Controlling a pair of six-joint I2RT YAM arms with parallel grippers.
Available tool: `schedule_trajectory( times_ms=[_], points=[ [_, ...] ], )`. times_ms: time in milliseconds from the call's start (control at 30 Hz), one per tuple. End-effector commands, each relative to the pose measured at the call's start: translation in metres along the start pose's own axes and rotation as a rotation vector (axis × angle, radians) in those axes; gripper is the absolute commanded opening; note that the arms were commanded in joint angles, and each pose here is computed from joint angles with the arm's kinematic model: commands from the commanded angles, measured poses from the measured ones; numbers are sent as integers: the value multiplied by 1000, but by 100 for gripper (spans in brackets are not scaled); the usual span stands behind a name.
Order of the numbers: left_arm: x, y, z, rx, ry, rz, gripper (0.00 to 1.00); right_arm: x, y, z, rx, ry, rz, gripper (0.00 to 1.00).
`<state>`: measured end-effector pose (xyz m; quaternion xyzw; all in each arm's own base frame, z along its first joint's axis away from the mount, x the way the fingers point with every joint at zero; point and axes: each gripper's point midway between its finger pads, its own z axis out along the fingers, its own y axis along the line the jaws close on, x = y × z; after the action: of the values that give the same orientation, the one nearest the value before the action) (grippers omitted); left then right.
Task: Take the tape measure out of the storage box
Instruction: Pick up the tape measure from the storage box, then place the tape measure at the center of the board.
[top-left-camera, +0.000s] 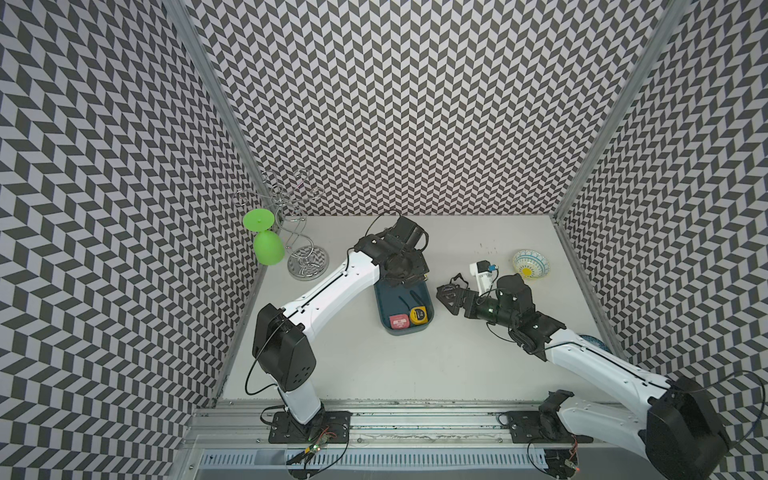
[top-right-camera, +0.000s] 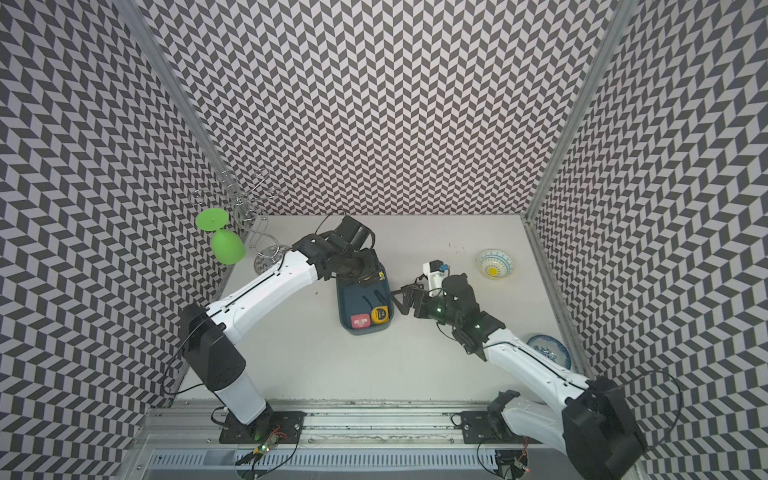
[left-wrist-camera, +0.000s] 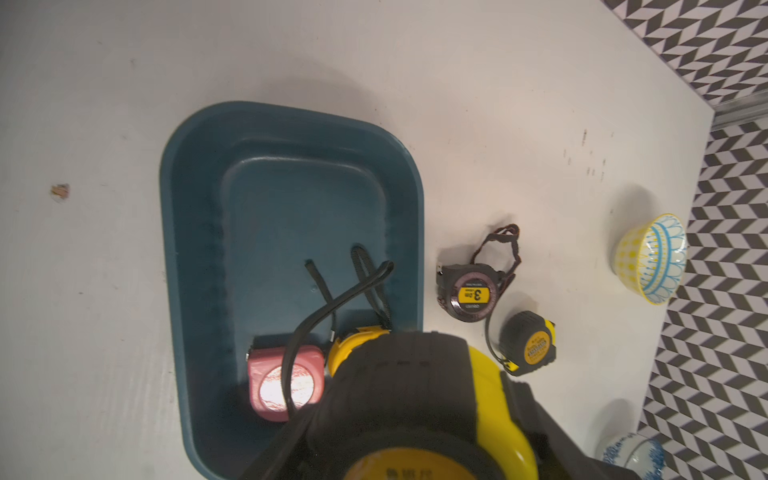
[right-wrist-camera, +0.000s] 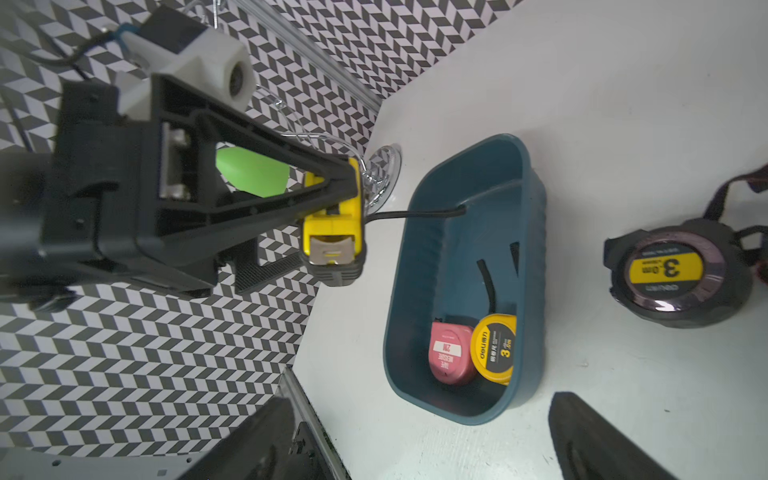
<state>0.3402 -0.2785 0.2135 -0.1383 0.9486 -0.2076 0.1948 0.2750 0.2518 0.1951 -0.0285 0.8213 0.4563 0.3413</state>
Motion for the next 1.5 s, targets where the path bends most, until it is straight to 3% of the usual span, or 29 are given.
schedule_trajectory(
  times_ms=[0,267,433,733,800,833,900,967,1000,1033,1267,1467],
  points=[
    [0,-43,-29,184,-2,-27,4,-31,30,-4,-70,-144,-60,96],
    [27,-71,-36,289,62,-40,4,-40,44,-1,-110,-227,-54,87],
    [39,-80,-36,322,86,-36,4,-42,47,6,-113,-228,-52,76],
    [40,-84,-39,344,88,-37,6,-43,44,2,-92,-253,-40,26],
    [41,-84,-38,347,91,-37,16,-43,43,-1,-83,-259,-42,14],
    [41,-84,-38,348,90,-34,27,-43,43,-2,-79,-261,-42,11],
    [41,-83,-36,345,85,-26,60,-42,40,-4,-68,-262,-42,8],
    [39,-82,-36,338,70,-9,84,-41,37,-7,-56,-263,-34,8],
    [36,-81,-36,329,55,2,95,-40,35,-9,-46,-263,-26,8],
    [34,-79,-36,320,42,11,100,-38,33,-11,-38,-260,-18,8],
    [19,-54,-33,211,-35,122,100,-23,12,-28,-14,-257,50,8],
    [18,-26,-18,146,-37,207,100,-2,-25,-45,29,-225,151,8]
  ],
)
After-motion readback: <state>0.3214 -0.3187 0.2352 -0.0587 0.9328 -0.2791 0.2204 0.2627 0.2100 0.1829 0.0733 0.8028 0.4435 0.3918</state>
